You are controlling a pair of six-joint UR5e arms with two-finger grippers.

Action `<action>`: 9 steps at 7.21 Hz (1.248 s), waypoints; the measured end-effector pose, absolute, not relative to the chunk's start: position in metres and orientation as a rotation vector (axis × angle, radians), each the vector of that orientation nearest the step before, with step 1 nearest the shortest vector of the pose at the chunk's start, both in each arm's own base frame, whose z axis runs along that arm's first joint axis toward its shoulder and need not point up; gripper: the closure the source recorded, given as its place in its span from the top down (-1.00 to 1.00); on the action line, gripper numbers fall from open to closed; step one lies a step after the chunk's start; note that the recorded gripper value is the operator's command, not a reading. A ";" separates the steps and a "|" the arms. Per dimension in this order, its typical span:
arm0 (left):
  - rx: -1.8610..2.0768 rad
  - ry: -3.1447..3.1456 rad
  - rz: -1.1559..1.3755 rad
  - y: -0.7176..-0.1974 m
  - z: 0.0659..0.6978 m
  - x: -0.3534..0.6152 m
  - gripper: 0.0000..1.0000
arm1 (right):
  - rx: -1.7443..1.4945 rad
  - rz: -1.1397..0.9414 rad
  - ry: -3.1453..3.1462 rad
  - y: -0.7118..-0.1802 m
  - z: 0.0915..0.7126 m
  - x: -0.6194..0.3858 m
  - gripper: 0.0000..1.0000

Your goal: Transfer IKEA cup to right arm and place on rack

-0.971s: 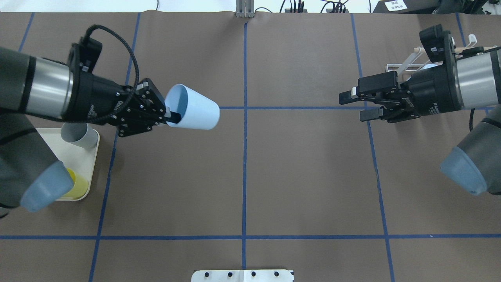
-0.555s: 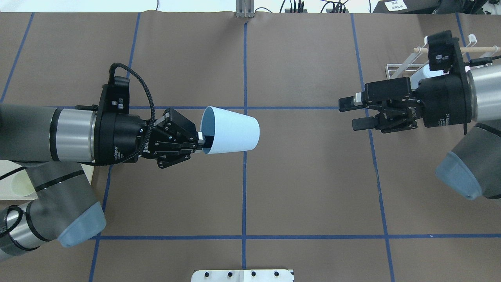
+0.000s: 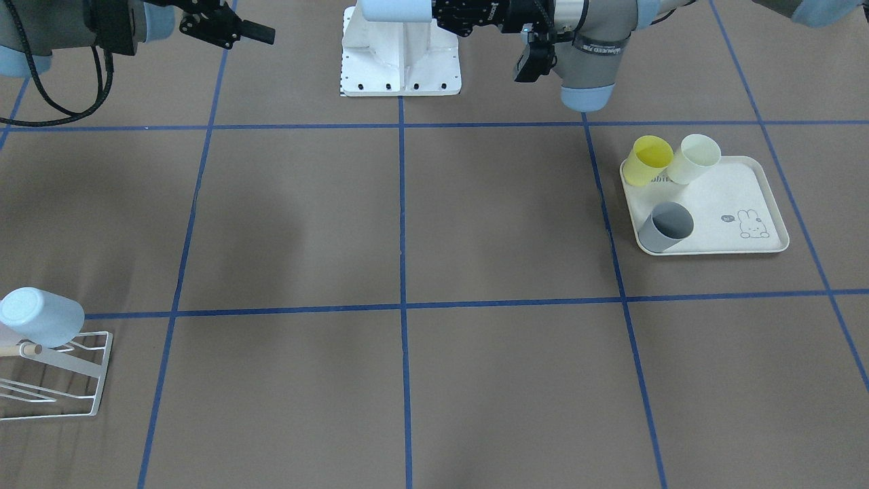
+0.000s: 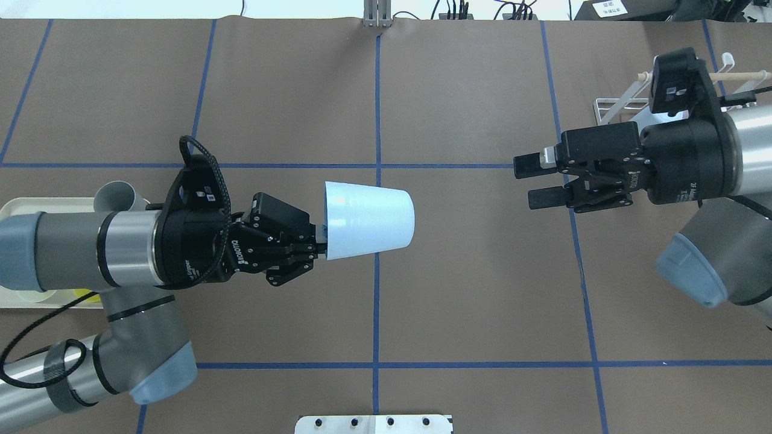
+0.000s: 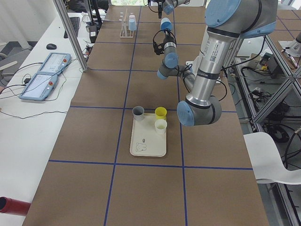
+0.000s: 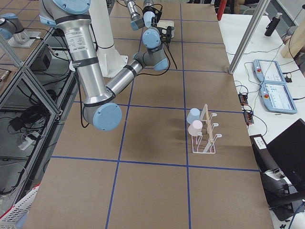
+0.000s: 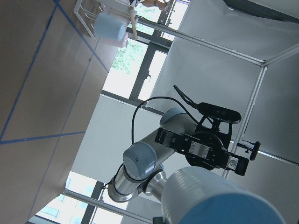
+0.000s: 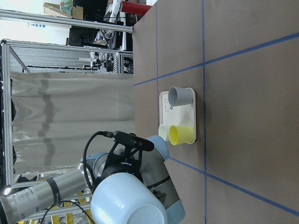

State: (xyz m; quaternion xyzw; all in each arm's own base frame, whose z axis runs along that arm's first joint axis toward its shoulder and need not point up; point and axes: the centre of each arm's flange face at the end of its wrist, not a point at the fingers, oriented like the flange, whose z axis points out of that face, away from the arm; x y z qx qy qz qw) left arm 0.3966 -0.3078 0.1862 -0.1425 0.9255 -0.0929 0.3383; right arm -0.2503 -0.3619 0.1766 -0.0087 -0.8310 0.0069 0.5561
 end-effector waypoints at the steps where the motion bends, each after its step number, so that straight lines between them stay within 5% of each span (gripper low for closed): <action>1: -0.373 2.434 -0.250 -0.307 0.184 0.398 -1.00 | -0.044 0.028 -1.995 -0.355 0.166 -0.264 0.98; 9: -0.411 2.534 -0.318 -0.305 0.172 0.403 -1.00 | -0.170 0.132 -2.267 -0.324 0.164 -0.307 0.98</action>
